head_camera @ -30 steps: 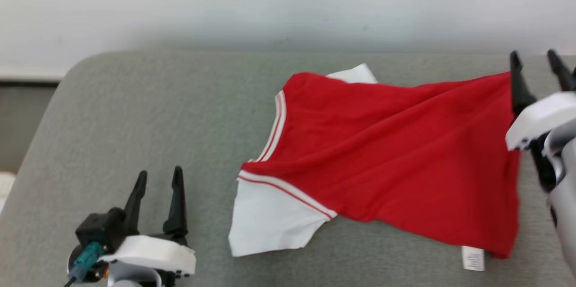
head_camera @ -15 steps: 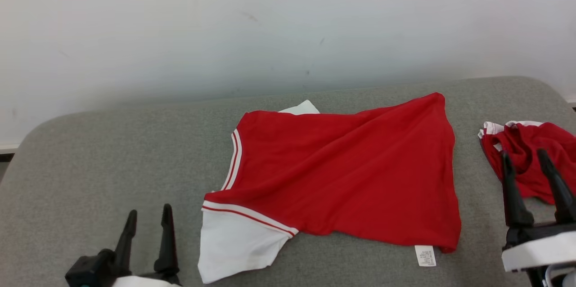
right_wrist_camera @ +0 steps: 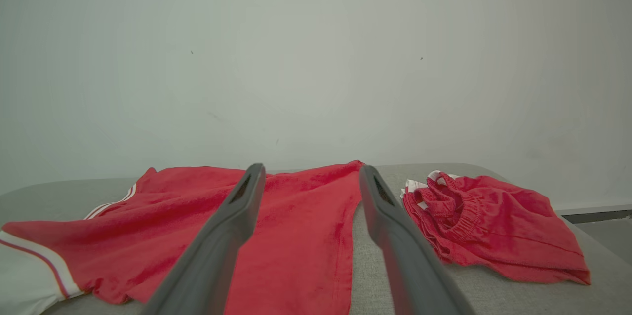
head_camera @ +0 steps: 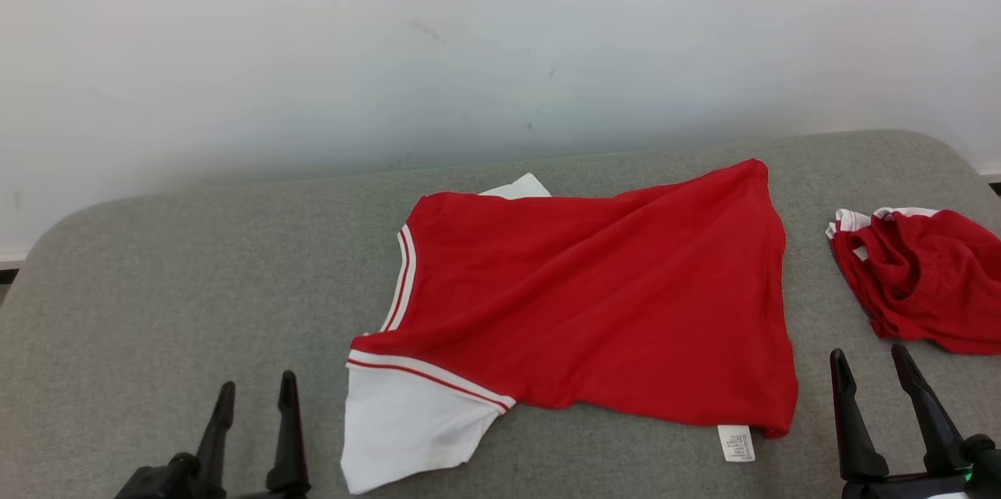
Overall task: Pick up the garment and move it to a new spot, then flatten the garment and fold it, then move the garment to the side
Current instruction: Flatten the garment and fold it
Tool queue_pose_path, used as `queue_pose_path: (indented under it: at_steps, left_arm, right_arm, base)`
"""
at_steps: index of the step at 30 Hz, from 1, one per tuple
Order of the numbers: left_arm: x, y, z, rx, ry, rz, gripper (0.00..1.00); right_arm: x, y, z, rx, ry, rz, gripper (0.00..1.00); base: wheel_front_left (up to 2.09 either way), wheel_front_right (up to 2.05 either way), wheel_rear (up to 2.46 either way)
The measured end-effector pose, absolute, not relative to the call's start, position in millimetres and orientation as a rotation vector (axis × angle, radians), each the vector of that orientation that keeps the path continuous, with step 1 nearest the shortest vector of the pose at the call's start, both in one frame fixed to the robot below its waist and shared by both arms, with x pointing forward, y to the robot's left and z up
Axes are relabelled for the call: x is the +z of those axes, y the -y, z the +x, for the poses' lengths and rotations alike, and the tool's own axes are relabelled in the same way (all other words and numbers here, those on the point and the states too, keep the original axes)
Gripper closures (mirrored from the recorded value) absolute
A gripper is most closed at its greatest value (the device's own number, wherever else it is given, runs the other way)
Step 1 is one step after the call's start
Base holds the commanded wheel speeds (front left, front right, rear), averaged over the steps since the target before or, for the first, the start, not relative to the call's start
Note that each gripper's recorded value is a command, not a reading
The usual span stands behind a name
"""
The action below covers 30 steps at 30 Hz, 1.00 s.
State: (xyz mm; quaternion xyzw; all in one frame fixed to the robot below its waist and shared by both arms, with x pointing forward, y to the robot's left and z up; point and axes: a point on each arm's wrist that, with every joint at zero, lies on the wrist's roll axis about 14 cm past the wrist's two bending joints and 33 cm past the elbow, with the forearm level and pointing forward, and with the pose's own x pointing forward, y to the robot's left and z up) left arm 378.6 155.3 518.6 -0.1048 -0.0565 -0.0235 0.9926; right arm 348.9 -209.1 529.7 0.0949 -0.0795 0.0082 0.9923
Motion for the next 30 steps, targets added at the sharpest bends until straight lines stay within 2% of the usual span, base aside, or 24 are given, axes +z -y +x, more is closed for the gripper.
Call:
queue_pose_path:
  at_steps: [13,22,30]
  left_arm:
    - [506,-152,378,-0.065,0.076,-0.203,0.00]
    - [467,-130,376,-0.132,-0.100,-0.218,0.00]
    - [434,-107,378,-0.215,-0.304,-0.208,0.00]
  right_arm:
    - [518,216,349,-0.003,0.124,0.165,0.00]
    - [437,209,342,0.034,-0.229,0.149,0.00]
    - [394,190,358,0.097,-0.435,0.124,0.00]
  base:
    - [0.00,0.00,0.00]
    - [0.00,0.00,0.00]
    - [0.00,0.00,0.00]
